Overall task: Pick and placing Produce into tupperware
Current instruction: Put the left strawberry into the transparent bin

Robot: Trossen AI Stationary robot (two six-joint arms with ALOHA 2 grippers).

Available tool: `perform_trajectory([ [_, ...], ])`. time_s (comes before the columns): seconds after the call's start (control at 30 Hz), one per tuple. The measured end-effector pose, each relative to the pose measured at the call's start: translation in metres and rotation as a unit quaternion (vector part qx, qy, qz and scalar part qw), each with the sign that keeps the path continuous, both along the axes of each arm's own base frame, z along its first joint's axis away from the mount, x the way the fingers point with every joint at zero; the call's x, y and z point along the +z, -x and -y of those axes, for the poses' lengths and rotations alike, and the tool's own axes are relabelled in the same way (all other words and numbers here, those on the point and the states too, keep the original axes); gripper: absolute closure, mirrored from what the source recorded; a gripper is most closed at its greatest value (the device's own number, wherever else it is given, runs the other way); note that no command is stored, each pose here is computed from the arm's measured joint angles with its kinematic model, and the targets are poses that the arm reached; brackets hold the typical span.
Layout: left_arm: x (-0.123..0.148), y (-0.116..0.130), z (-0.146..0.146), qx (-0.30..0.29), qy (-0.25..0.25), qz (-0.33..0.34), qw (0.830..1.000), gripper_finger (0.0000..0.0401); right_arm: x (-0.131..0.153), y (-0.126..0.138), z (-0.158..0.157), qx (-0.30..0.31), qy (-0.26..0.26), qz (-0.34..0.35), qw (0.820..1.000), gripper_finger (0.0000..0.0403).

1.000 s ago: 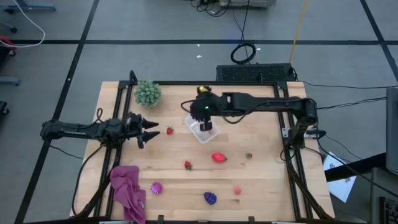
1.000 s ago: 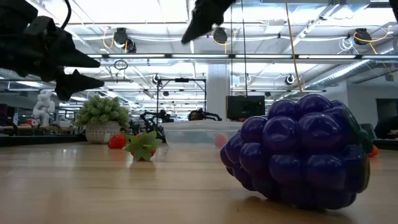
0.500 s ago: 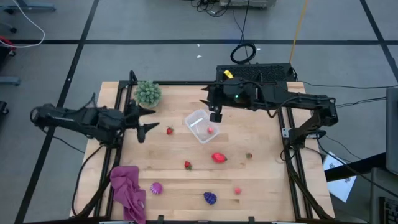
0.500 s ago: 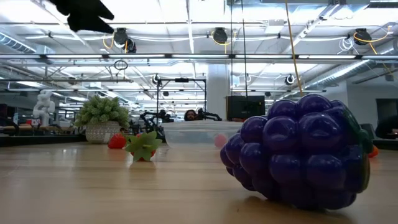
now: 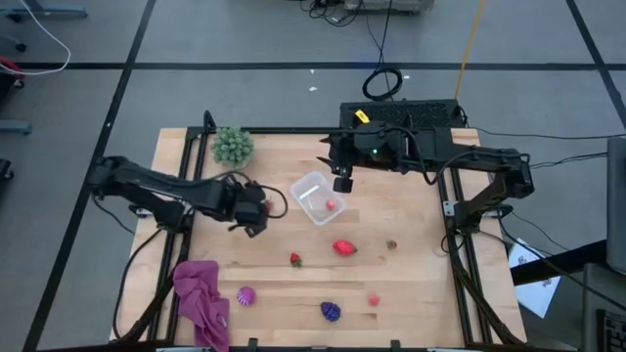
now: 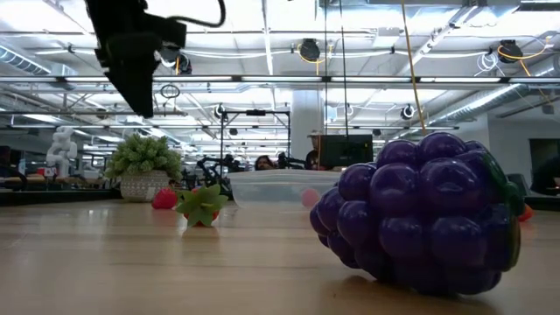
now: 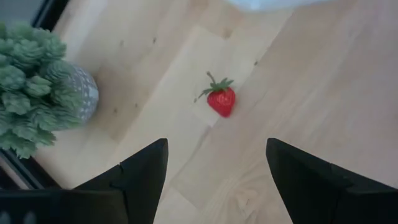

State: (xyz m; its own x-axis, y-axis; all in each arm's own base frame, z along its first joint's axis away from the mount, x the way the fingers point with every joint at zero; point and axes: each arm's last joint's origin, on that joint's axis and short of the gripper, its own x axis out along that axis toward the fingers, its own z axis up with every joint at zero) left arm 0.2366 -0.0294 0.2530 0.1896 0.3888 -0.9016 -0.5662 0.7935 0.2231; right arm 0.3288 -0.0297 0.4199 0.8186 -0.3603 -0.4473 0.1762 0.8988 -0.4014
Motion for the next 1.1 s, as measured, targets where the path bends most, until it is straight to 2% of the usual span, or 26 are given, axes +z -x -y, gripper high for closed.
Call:
perform_trajectory([
  [0.27,-0.016,-0.020,-0.005,0.013,0.023,0.009,1.000,0.0128,0.001,0.000,0.000,0.011,0.021,-0.005,1.000,0.0222],
  [0.4,-0.017,-0.021,-0.012,0.028,0.031,0.004,0.999,0.0128,0.001,0.000,0.000,0.013,0.024,-0.007,1.000,0.0222],
  [0.6,-0.017,-0.021,-0.015,0.000,0.012,-0.008,1.000,0.0128,0.002,0.002,0.000,0.015,0.030,-0.010,0.999,0.0222],
  [0.77,-0.016,-0.025,-0.015,-0.003,0.005,0.012,1.000,0.0128,0.007,0.009,0.001,0.002,0.043,-0.007,0.999,0.0222],
  [0.93,-0.018,-0.025,-0.023,0.009,0.012,0.010,1.000,0.0128,0.015,0.018,0.000,-0.008,0.044,0.006,0.999,0.0222],
  [1.1,-0.033,-0.018,-0.033,0.031,0.024,-0.011,0.999,0.0128,0.020,0.025,0.000,-0.014,0.032,0.017,0.999,0.0222],
])
